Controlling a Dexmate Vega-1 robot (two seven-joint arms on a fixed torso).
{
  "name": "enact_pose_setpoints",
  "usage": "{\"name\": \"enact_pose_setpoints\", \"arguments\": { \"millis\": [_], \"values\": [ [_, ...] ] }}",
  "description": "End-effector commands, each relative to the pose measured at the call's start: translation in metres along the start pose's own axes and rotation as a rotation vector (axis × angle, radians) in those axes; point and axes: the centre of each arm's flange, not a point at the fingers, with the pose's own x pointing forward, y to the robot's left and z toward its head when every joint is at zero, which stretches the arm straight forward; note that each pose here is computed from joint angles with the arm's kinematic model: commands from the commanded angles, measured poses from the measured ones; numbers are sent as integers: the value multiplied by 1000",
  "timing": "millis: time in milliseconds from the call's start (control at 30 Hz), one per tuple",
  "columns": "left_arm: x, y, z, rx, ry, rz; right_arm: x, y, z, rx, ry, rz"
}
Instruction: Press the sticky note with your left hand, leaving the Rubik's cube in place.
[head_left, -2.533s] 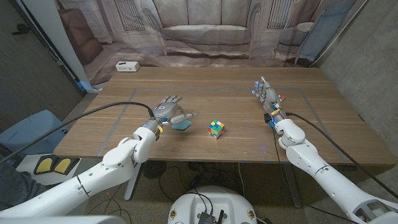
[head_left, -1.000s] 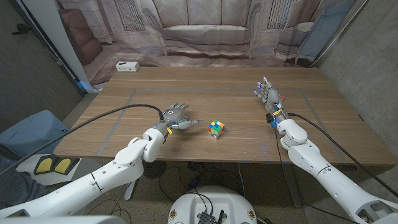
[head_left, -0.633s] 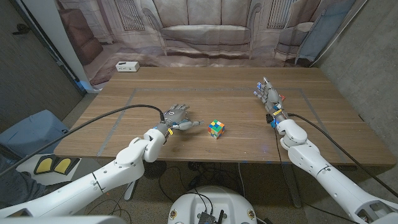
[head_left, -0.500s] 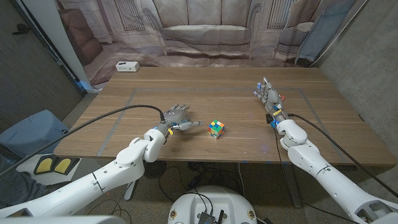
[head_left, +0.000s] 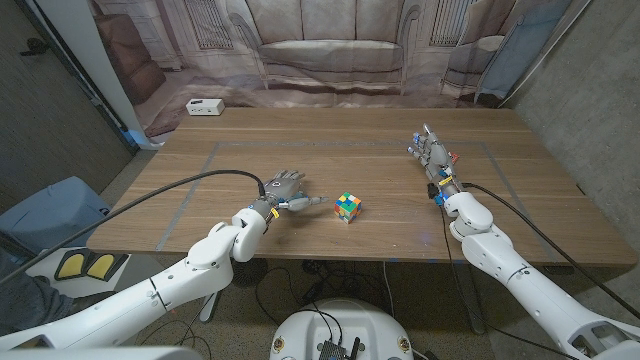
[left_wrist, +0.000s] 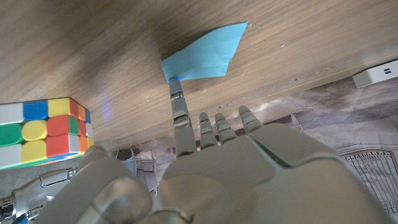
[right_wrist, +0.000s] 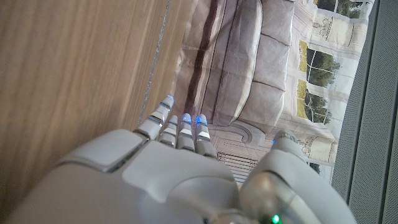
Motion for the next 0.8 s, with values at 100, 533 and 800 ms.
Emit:
{"name": "enact_pose_setpoints", "arguments": {
  "millis": [100, 533, 800],
  "values": [
    [-4, -3, -3, 2, 16, -7, 0, 2, -2, 3, 5, 3],
    [-3, -3, -9, 10, 33, -15, 0, 3, 1, -5, 9, 4],
    [-2, -3, -11, 15, 36, -16, -1, 2, 1, -4, 12, -1]
  ]
}}
